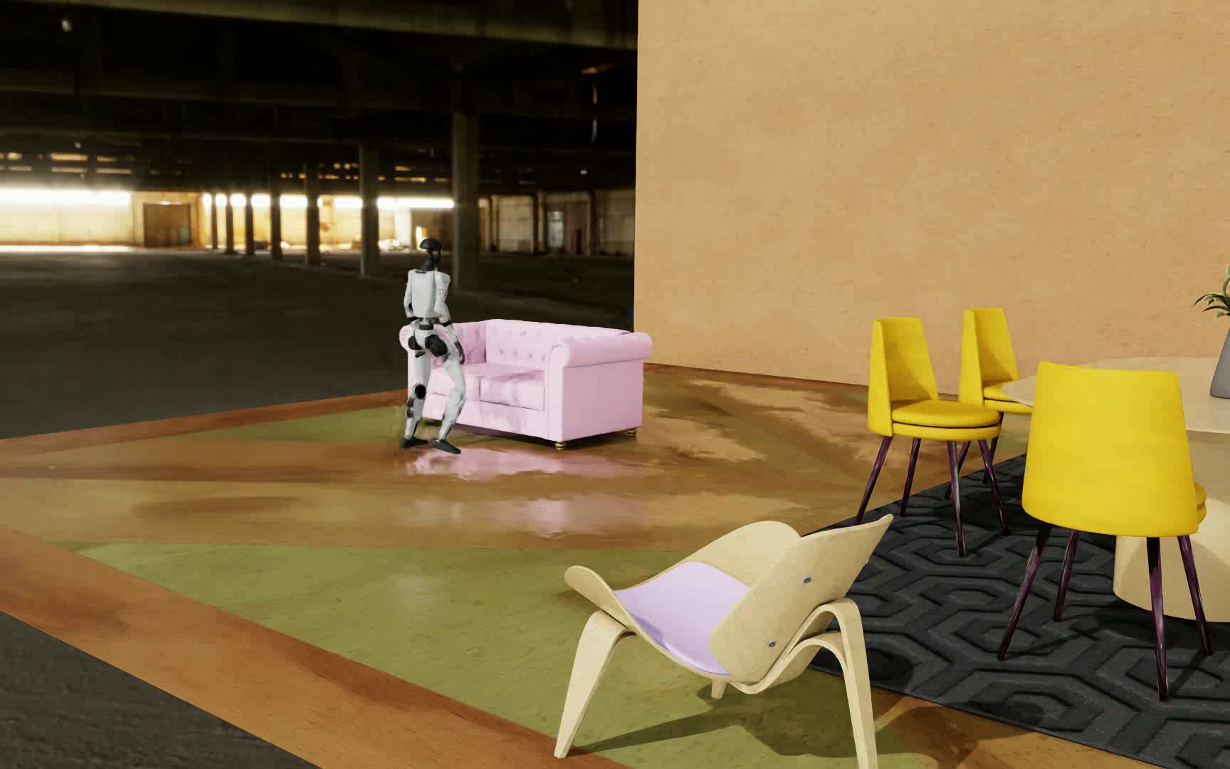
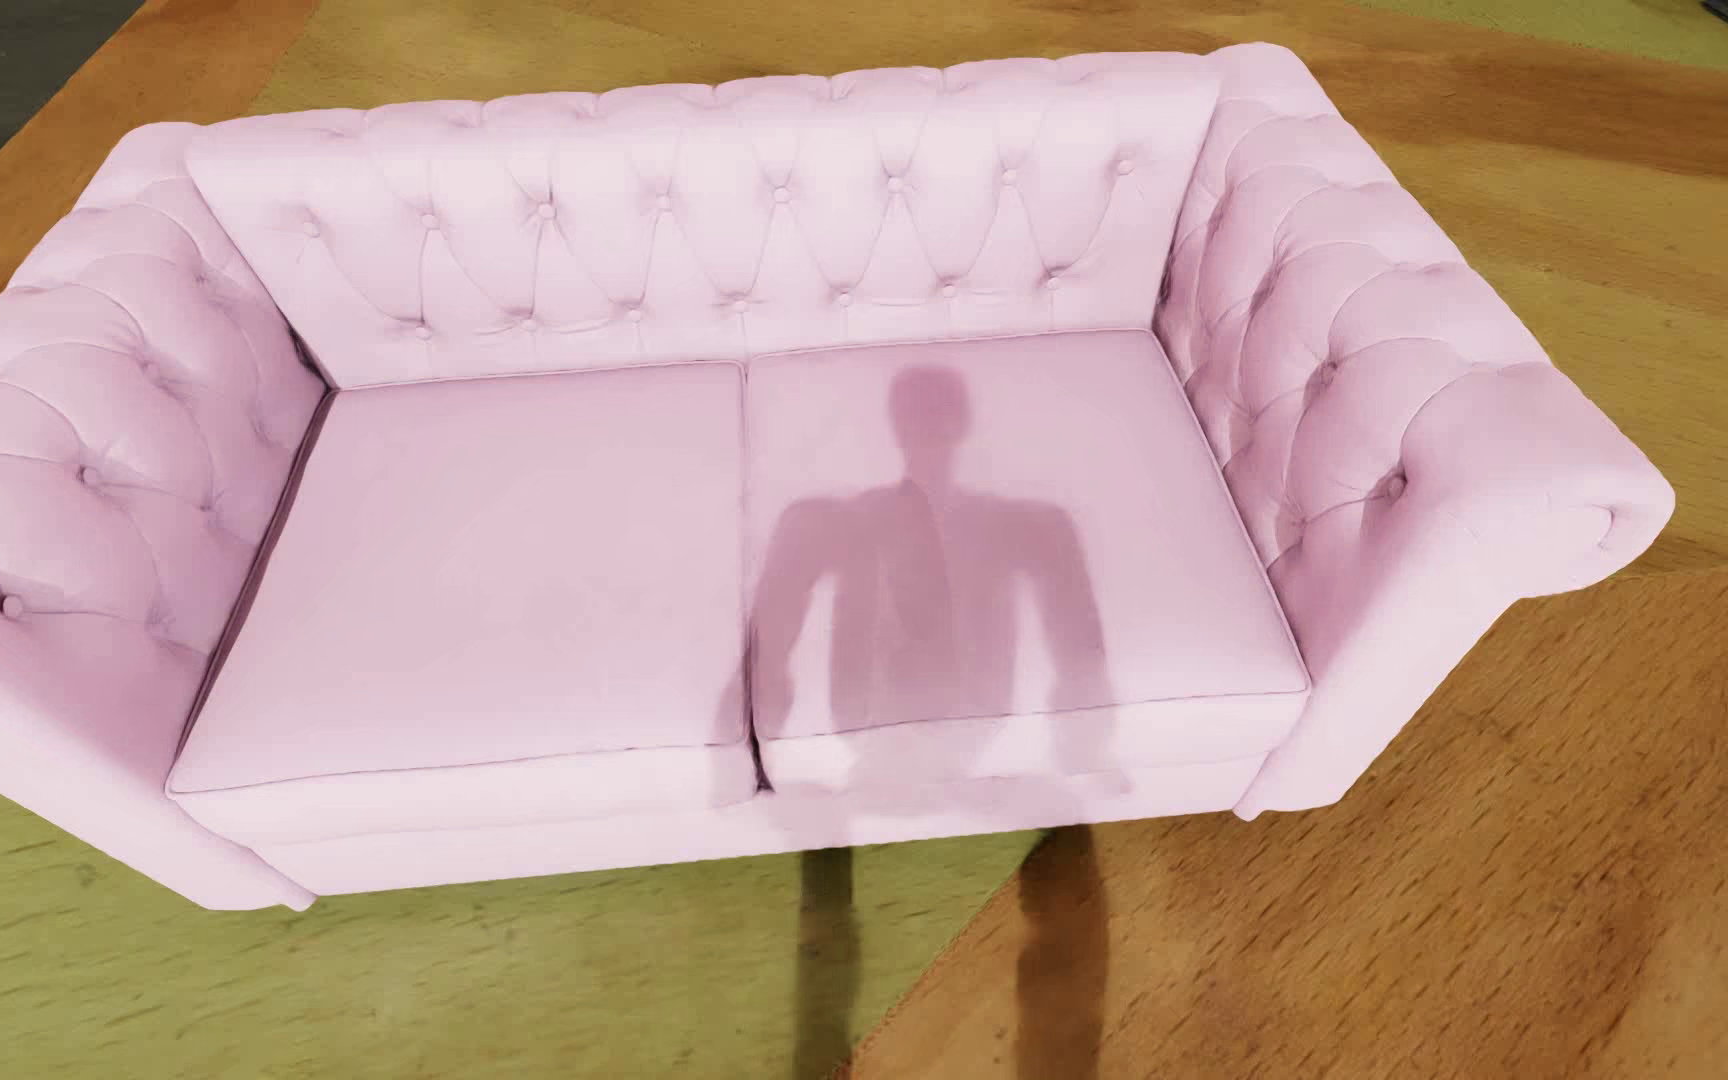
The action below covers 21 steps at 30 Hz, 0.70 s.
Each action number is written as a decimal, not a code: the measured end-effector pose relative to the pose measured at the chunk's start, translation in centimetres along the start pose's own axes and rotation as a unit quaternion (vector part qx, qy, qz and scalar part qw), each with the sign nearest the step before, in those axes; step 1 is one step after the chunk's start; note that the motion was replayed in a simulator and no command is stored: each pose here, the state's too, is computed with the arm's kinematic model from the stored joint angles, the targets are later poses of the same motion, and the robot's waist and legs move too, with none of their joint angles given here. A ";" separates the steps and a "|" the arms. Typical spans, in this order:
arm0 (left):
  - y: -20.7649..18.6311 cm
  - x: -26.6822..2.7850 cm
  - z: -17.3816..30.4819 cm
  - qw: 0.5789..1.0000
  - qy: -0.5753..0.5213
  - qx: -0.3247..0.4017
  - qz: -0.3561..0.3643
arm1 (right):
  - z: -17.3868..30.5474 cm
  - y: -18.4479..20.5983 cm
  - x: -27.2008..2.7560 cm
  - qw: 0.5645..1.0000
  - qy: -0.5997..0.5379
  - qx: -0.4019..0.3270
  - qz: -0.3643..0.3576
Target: Go to the light pink sofa
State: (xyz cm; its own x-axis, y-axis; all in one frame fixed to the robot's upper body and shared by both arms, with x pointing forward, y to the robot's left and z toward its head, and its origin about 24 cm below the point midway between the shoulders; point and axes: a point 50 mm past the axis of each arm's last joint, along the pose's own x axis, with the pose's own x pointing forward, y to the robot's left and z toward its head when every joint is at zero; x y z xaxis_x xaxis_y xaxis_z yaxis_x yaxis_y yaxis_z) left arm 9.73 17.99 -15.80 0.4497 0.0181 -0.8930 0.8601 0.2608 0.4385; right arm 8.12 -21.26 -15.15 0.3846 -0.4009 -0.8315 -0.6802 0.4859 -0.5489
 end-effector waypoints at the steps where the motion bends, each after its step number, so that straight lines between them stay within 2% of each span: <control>1: 1.4 0.3 0.3 0.999 -0.002 -0.016 0.032 | -0.2 0.3 0.2 0.999 0.002 -0.028 0.031; 2: 2.8 0.5 0.6 0.997 0.002 -0.035 0.061 | -0.1 0.5 0.3 0.997 -0.007 -0.061 0.053; 4: 5.2 0.7 1.3 0.990 0.007 -0.082 0.114 | 1.4 0.0 0.4 0.993 -0.042 -0.101 0.049; 6: 6.9 0.8 2.5 0.983 -0.011 -0.114 0.142 | 3.5 -1.1 0.1 0.995 -0.080 -0.066 0.009; 9: 8.0 0.7 4.5 0.983 -0.064 -0.079 0.152 | 7.2 -2.7 -0.8 0.987 -0.156 -0.032 -0.038; 11: 7.2 0.7 5.6 0.986 -0.077 -0.059 0.136 | 9.1 -3.2 -1.2 0.976 -0.203 -0.068 -0.037; 14: 4.8 0.8 6.0 0.992 -0.071 -0.075 0.067 | 10.8 -4.3 -1.5 0.955 -0.240 -0.164 -0.060; 15: 4.4 0.8 6.2 0.992 -0.070 -0.081 0.060 | 11.0 -4.4 -1.5 0.956 -0.238 -0.160 -0.061; 18: 3.1 0.6 5.0 0.992 -0.046 -0.096 0.066 | 10.5 -4.4 -1.4 0.972 -0.222 -0.063 -0.043; 21: 1.6 0.5 3.1 0.993 -0.005 -0.106 0.049 | 8.5 -4.5 -0.8 0.979 -0.190 -0.056 -0.057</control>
State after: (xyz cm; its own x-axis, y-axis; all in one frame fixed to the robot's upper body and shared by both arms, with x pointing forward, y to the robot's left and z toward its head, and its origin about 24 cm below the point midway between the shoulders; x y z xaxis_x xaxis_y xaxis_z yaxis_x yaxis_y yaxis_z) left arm 12.09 15.39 -15.25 0.5319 0.0445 -0.8457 0.7422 0.4562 0.4908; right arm 16.18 -16.48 -12.73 0.6518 -0.1197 -0.7489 -0.6749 0.3588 -0.6448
